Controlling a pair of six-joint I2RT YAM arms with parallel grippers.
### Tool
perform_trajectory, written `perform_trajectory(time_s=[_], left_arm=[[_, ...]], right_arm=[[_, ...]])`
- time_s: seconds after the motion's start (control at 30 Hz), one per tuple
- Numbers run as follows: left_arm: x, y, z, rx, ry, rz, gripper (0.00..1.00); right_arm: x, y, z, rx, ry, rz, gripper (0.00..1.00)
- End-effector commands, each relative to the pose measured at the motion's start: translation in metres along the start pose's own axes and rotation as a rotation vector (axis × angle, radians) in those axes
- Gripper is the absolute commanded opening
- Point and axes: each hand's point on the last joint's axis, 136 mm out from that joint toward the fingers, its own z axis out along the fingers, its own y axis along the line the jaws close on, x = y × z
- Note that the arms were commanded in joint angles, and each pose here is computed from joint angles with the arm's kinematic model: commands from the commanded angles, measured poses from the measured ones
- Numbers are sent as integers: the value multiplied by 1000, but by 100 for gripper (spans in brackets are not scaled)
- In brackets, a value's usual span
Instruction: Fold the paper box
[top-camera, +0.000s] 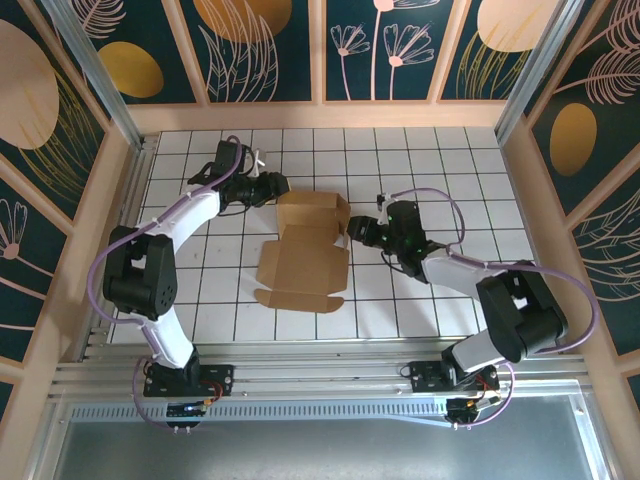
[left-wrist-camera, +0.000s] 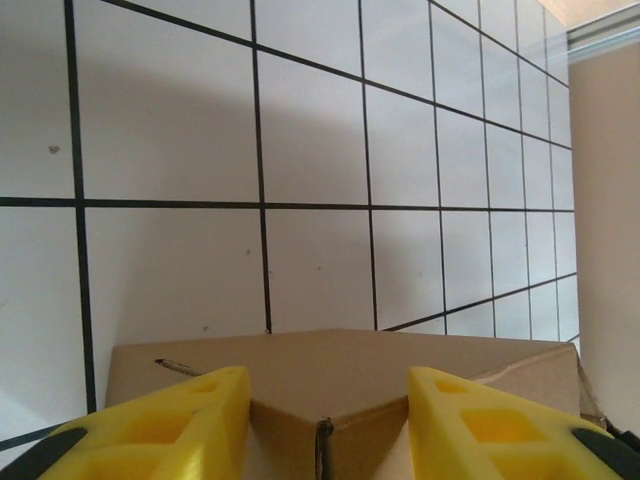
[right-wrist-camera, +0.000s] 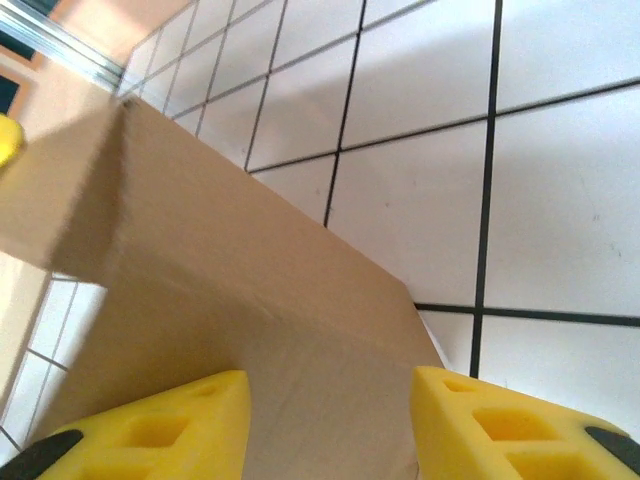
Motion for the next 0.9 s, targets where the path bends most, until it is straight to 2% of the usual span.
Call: perform_trajectory(time_s=[0.0,0.17,0.27,0.57,0.87], left_arm=[[23,5,4,20,70,-28,41],[26,0,-2,45,57,-14,40],[27,-2,-4,66,52,-14,40],[33,-1,-3,79,59,-30,39],[30,-13,-13,115,39,-17,39]], right_arm=[[-30,13,-17,6,-74,-53,47],[-49,4,-34,46,-129,-52,47],[-50,-7,-29,74,-102,-34,47],[-19,5,7,28,28,-36,47],[3,11,32,9,65,-28,47]])
